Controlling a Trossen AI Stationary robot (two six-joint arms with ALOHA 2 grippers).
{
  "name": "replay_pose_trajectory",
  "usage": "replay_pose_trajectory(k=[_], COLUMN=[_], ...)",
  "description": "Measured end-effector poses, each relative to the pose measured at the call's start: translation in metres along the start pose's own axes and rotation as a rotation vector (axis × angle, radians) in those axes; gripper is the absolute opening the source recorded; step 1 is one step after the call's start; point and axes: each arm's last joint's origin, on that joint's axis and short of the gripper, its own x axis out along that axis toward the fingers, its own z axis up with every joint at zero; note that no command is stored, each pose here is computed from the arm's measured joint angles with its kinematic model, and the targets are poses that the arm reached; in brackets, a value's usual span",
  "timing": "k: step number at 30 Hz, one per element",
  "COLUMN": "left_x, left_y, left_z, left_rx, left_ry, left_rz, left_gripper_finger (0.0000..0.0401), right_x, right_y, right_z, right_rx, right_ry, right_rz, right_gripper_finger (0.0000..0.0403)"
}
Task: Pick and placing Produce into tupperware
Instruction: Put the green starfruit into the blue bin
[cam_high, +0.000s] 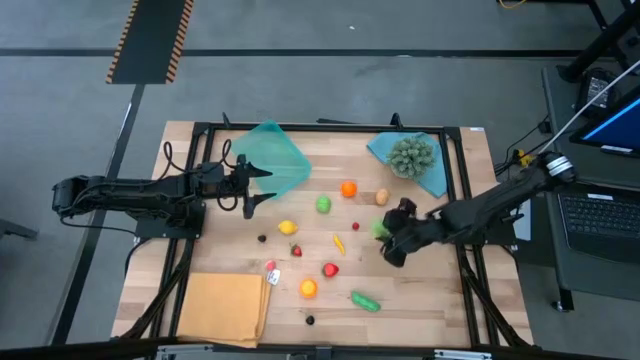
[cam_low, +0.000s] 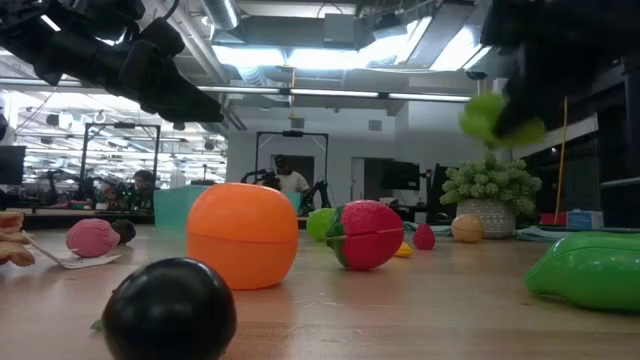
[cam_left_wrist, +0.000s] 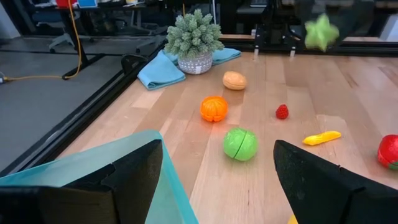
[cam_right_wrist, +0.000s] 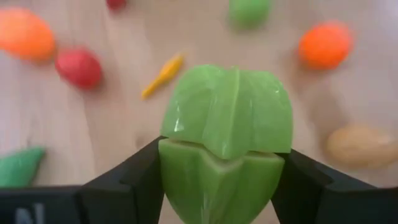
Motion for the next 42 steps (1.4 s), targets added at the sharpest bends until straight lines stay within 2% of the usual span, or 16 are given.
replay_pose_trajectory(k=[5,9,18,24,30,42], left_x=[0.0,0.0,0.0,-0.001,-0.001,-0.001], left_y=[0.0,0.0,-0.001,-0.003,-0.004,-0.004], left_z=[0.0,0.0,0.003,0.008,0.009,0.012], left_rx=[0.0,0.0,0.049,0.053,0.053,0.055], left_ry=[-0.001,0.0,-0.028,-0.091,-0.098,-0.13], left_rz=[0.0,0.0,-0.02,-0.12,-0.139,-0.136], left_gripper_finger=[0.03,0.03,0.03,0.03,0.03,0.03], right_x=[-0.03,-0.041,-0.018,-0.012,-0.002,0.025], right_y=[-0.015,-0.021,-0.035,-0.044,-0.057,-0.069], right_z=[0.011,0.015,-0.013,-0.019,-0.021,-0.007], right_rx=[-0.05,-0.095,-0.154,-0.227,-0.203,-0.25], right_ry=[-0.168,-0.28,-0.581,-0.788,-0.788,-0.832], right_rz=[-0.034,-0.056,0.035,0.137,0.147,0.191], right_gripper_finger=[0.0227,0.0227,0.0227,0.0227,0.0228,0.0228])
